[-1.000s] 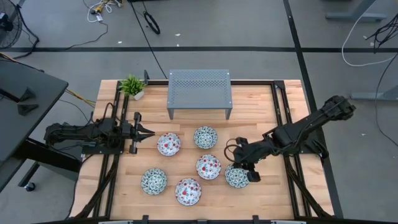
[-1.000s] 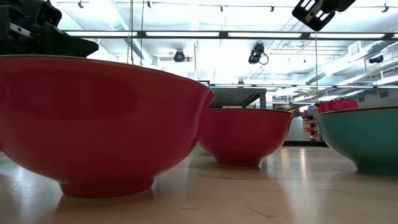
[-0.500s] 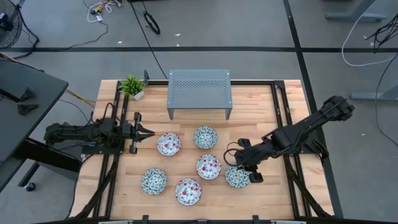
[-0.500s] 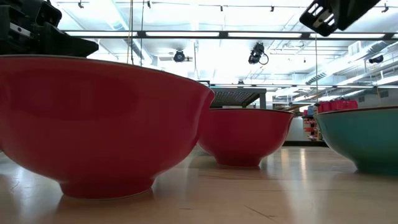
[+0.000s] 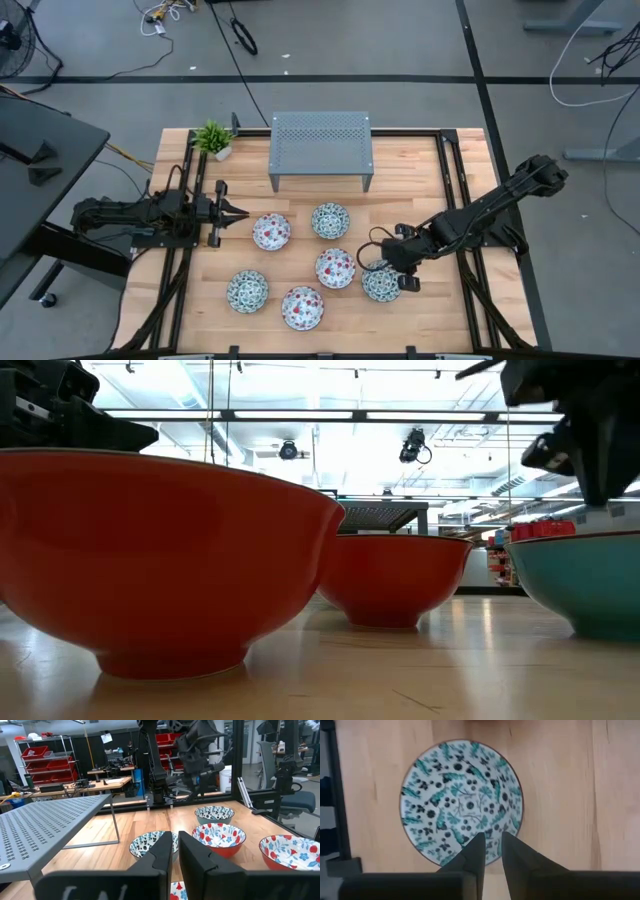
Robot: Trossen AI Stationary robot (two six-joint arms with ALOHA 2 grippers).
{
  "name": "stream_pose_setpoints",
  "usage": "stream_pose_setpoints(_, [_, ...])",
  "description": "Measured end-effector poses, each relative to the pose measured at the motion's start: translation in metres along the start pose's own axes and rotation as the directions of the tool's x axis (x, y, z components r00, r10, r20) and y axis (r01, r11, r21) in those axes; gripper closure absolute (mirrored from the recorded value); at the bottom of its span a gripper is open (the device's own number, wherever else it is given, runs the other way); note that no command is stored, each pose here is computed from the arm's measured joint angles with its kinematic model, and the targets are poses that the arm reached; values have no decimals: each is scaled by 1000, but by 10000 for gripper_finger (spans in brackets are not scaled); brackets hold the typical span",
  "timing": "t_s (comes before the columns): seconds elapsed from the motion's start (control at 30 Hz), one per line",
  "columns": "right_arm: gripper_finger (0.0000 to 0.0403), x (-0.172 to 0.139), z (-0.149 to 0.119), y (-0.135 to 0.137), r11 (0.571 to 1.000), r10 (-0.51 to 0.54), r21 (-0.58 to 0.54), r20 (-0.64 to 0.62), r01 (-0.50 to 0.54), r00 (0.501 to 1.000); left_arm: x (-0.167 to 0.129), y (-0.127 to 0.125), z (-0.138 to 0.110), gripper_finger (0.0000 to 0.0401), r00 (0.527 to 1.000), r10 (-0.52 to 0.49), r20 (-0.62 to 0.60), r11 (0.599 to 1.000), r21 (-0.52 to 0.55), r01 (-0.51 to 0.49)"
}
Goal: Pick & Place Mini bowls
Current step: Put the bottom right blue and white patterned bowl on the shelf
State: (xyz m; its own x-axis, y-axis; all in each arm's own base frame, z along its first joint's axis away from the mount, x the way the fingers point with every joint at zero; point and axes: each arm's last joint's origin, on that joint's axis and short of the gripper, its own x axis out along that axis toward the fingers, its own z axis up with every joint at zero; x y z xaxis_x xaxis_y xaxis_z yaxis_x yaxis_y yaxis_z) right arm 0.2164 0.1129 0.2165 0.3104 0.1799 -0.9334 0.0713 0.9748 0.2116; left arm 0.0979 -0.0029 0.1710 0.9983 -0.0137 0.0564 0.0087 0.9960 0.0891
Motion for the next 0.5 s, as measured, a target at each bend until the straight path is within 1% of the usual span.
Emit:
stream_pose_setpoints(0.13, [323,3,-2,-2,1000,-5,25,-9,5,1000,0,0,0,364,1000,0,0,1000,0,0])
stream_pose_setpoints(0.37, [281,11,-7,-6,993,-9,116,-14,11,1000,0,0,0,364,1000,0,1,1000,0,0])
stream_pose_setpoints(0.5, [259,14,-8,-7,992,-17,123,7,16,1000,0,0,0,364,1000,0,0,1000,0,0])
